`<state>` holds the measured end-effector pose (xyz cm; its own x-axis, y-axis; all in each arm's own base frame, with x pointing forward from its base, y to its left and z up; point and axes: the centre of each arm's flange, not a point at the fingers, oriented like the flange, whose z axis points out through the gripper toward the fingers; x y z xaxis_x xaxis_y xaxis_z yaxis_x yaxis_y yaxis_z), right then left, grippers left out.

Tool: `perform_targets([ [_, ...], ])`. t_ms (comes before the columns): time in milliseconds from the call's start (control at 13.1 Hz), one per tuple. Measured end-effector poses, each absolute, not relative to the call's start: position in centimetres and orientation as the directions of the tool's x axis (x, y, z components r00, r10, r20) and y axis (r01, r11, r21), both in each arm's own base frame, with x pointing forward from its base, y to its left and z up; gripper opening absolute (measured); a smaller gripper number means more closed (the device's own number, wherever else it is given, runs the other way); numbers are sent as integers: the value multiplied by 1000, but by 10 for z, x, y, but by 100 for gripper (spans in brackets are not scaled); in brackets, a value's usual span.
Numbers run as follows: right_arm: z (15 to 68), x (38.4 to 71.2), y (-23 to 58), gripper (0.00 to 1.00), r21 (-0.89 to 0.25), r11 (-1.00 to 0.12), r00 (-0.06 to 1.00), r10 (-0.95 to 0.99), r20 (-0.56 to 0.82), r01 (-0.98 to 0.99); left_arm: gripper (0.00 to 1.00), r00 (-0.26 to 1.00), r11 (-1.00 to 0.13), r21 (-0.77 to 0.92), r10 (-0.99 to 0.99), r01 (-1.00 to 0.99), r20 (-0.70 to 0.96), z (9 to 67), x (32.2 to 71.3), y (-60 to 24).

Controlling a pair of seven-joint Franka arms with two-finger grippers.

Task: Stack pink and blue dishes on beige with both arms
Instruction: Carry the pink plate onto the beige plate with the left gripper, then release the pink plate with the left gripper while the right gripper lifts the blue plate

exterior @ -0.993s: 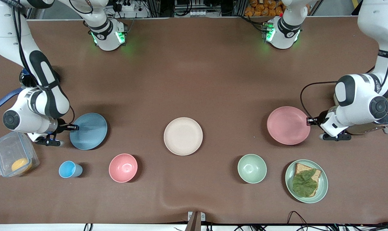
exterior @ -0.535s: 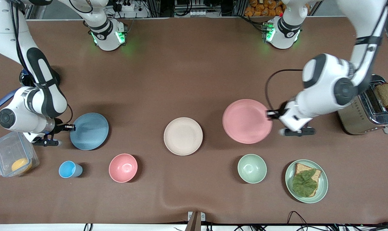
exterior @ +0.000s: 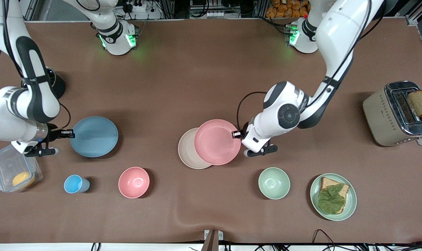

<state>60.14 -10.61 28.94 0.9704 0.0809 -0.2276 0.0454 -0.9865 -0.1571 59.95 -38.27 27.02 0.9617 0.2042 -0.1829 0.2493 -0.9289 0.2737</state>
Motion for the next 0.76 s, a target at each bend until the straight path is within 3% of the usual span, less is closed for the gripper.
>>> perform_targets([
  [458,347,613,-58,5,-354,-935,966,105,-236,15,5,950,-908,289,267,304,-159,223,575,-446],
  [764,387,630,-9,5,-355,-935,967,78,-242,-13,5,953,-910,291,258,295,-158,220,570,-457],
])
